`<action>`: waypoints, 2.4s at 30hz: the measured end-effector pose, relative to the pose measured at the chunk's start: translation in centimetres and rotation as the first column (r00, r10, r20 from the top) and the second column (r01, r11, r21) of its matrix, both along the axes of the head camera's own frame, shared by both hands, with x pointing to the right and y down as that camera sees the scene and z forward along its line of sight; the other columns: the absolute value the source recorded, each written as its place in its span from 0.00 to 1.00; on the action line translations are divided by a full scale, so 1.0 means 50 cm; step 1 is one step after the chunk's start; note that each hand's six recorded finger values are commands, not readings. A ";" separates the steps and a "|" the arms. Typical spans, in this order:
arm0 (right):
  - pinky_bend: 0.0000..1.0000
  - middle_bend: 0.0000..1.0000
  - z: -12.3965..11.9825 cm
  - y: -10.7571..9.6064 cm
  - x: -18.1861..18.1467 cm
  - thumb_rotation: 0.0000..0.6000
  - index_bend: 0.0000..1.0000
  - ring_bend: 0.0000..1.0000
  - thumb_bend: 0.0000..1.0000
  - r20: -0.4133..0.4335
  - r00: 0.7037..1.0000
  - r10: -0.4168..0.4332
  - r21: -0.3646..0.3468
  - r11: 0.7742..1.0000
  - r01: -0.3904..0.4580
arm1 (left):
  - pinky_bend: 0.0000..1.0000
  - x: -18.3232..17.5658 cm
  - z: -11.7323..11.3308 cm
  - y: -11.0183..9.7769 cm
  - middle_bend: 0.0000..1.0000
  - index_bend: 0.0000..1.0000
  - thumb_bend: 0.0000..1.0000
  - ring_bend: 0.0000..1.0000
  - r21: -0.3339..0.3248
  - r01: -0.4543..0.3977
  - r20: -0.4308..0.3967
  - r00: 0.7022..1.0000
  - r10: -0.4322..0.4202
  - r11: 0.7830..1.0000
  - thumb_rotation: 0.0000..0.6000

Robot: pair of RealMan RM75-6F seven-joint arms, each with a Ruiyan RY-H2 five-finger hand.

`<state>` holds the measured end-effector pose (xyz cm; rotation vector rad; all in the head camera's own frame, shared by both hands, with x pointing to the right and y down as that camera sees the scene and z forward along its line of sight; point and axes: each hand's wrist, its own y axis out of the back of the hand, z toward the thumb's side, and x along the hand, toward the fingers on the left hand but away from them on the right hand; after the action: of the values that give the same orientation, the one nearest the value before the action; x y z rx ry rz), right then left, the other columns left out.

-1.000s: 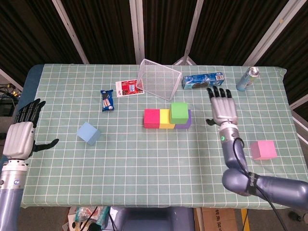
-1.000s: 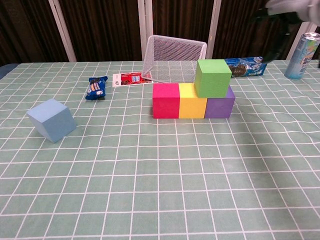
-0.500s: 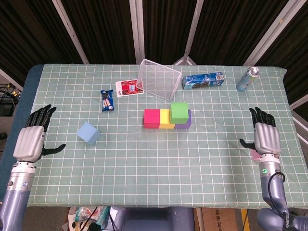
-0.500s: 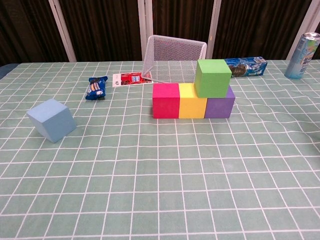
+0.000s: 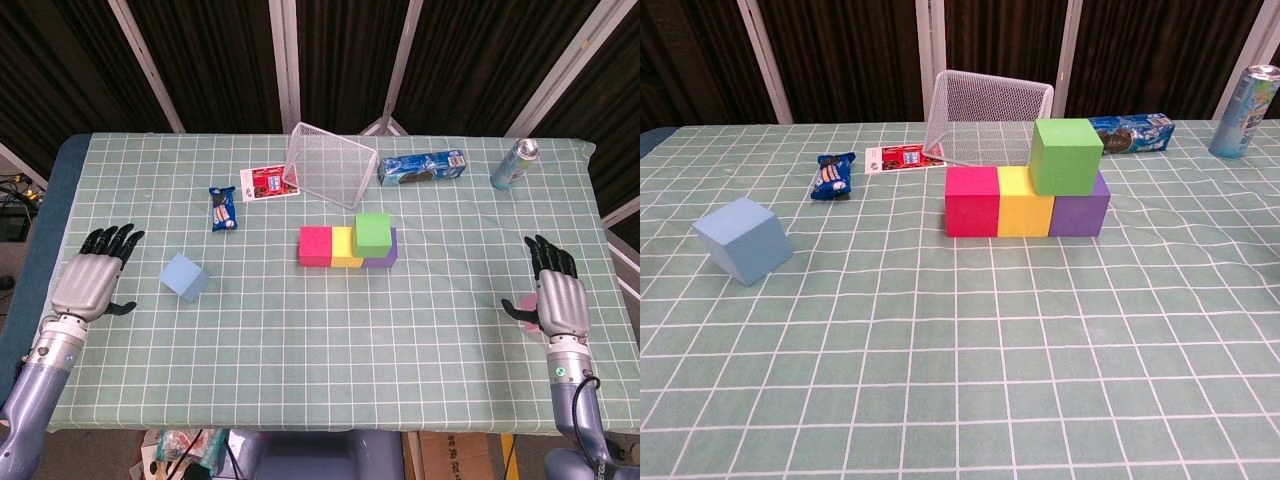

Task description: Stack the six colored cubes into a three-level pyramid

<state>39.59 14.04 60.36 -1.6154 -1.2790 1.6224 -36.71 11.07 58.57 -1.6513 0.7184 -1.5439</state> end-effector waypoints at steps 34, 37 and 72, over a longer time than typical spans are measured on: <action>0.00 0.00 0.012 0.002 0.002 1.00 0.00 0.00 0.24 0.038 0.999 0.034 0.001 0.999 -0.034 | 0.01 0.104 0.226 -0.053 0.32 0.00 0.12 0.00 -0.274 -0.274 0.108 0.944 0.312 0.922 1.00; 0.00 0.00 0.011 0.002 0.002 1.00 0.00 0.00 0.24 0.048 0.998 0.042 0.001 0.999 -0.042 | 0.01 0.105 0.230 -0.050 0.40 0.00 0.21 0.02 -0.270 -0.264 0.105 0.948 0.301 0.926 1.00; 0.00 0.00 0.008 0.002 -0.006 1.00 0.00 0.00 0.24 0.083 0.995 0.048 -0.001 0.999 -0.048 | 0.01 0.178 0.208 -0.105 0.47 0.04 0.26 0.07 -0.264 0.238 -0.007 0.969 -0.248 0.935 1.00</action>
<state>39.28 14.16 60.76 -1.6790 -1.3697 1.5980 -27.83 5.81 69.00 -1.8451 0.7918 -1.8508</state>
